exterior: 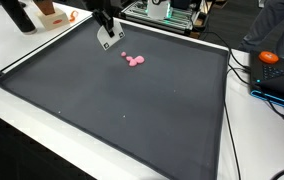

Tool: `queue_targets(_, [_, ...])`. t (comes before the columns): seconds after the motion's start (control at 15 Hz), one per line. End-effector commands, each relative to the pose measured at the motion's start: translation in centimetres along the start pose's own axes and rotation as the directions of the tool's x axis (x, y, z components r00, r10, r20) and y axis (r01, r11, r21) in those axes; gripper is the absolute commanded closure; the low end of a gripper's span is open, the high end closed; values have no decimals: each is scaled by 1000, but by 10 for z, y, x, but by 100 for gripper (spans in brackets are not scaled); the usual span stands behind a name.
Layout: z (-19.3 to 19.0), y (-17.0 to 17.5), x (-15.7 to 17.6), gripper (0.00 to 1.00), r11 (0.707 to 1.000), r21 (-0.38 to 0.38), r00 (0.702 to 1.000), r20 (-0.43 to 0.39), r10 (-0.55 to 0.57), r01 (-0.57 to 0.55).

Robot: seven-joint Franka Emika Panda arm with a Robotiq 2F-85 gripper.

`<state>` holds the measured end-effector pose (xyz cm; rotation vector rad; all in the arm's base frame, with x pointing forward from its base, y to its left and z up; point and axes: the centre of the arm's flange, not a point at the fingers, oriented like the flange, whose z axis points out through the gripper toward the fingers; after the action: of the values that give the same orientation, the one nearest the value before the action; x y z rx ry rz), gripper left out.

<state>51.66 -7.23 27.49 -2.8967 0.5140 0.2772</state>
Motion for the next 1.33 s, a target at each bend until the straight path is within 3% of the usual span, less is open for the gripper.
queue_targets(0.0, [-1,-4,-14,99,995,-36,996,-26,-90,89])
queue_targets(0.27, [-5,-12,-18,99,970,-64,969,-64,-240,236])
queue_targets(0.47, [-10,-21,-25,99,929,-69,927,-70,-369,365])
queue_targets(1.07, [-39,-85,-65,99,702,-110,701,-60,-711,703])
queue_targets(1.27, [-49,-109,-80,99,650,-128,650,-46,-758,749])
